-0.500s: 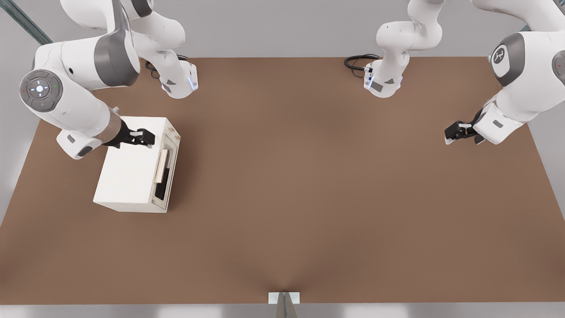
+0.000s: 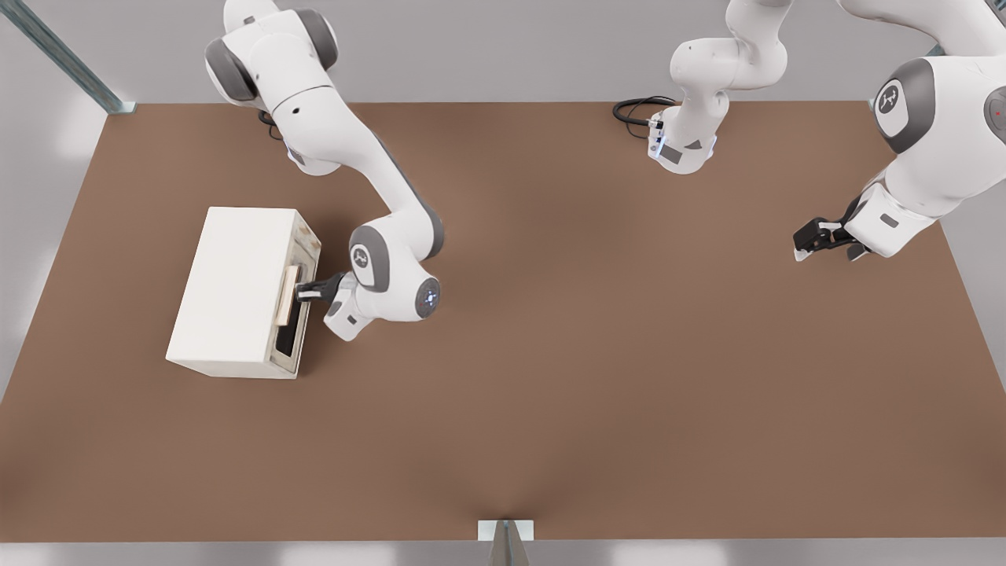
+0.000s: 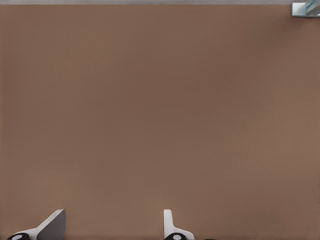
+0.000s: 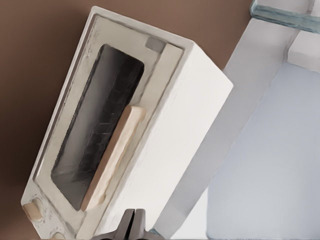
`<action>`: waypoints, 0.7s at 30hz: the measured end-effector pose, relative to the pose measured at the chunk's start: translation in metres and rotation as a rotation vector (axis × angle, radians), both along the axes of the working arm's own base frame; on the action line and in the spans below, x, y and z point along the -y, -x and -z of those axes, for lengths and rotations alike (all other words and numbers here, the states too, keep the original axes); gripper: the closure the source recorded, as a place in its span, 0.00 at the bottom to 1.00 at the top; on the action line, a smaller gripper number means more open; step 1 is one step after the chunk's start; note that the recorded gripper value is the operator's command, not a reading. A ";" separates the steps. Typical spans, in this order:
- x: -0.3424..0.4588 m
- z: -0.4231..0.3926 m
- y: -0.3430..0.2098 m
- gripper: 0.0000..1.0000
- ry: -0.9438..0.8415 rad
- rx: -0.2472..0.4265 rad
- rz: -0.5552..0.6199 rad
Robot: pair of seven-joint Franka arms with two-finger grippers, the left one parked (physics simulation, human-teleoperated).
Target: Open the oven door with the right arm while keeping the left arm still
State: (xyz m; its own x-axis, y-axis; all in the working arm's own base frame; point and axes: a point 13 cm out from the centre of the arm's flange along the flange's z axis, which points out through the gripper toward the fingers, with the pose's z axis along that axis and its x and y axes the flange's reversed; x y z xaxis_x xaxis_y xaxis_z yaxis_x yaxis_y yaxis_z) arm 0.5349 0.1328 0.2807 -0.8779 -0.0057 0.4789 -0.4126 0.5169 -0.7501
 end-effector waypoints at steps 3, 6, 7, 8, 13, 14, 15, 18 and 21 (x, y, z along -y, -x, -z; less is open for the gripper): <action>0.024 0.020 -0.001 1.00 0.045 0.029 0.008; 0.035 0.038 0.005 1.00 0.069 0.048 0.010; 0.036 0.041 0.005 1.00 0.072 0.062 0.011; 0.036 0.043 0.004 1.00 0.073 0.077 0.013; 0.041 0.053 0.011 1.00 0.090 0.119 0.029; 0.041 0.054 0.011 1.00 0.093 0.128 0.033; 0.042 0.055 0.011 1.00 0.095 0.137 0.036; 0.048 0.061 0.015 1.00 0.108 0.149 0.053; 0.049 0.062 0.016 1.00 0.115 0.170 0.065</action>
